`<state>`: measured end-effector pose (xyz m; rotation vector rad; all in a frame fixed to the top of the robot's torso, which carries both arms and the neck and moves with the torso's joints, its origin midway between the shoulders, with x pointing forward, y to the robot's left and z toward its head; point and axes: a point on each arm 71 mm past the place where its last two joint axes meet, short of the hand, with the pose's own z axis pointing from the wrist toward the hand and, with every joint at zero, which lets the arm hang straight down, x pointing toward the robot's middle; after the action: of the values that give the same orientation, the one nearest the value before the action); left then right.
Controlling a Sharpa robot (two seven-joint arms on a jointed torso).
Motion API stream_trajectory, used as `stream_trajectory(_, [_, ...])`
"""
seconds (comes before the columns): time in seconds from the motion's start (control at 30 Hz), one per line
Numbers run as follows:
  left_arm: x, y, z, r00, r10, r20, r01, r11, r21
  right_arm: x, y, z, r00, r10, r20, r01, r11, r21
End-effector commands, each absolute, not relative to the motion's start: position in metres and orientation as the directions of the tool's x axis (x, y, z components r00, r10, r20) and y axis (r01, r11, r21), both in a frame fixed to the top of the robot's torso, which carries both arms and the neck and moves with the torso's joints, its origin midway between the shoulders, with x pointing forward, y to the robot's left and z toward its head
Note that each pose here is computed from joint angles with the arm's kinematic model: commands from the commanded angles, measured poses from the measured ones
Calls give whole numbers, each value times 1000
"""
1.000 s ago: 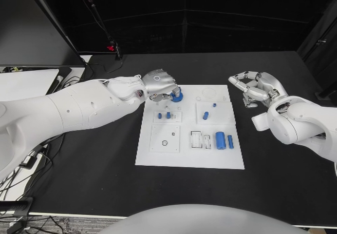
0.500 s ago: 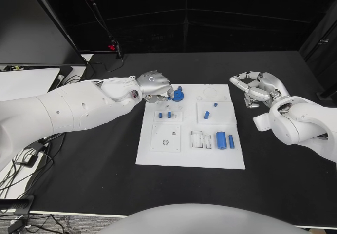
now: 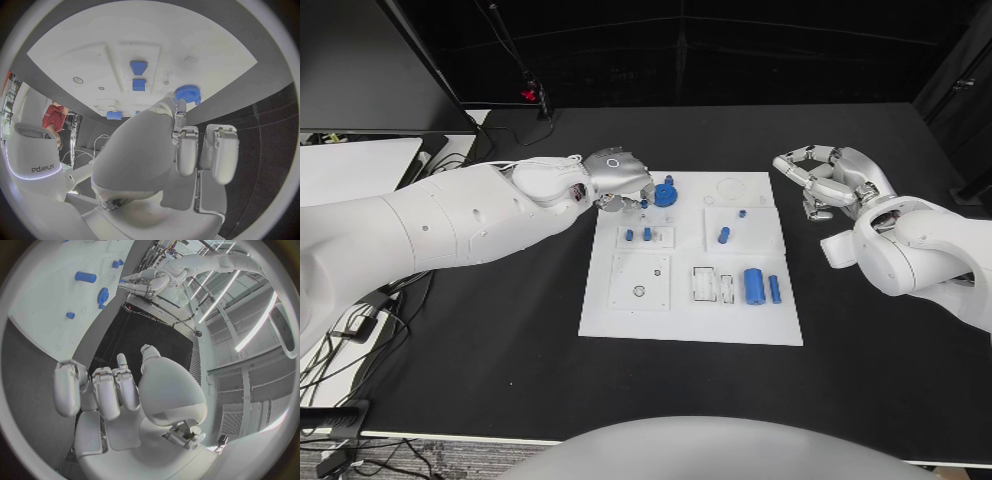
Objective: Assemble the parts on the task board
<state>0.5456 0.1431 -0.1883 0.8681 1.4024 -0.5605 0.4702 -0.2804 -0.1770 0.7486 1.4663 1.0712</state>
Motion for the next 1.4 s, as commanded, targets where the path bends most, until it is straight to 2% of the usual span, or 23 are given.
stream_trajectory(0.03, [547,144,-191,89,181,-979,781,598,181,470,-279,-176,-189,897,-399,-116,383,916])
stream_trajectory(1.4, [550,136,-203,28,228,-973,793,587,160,470,-279,-177,-193,897,-399,-112,384,917])
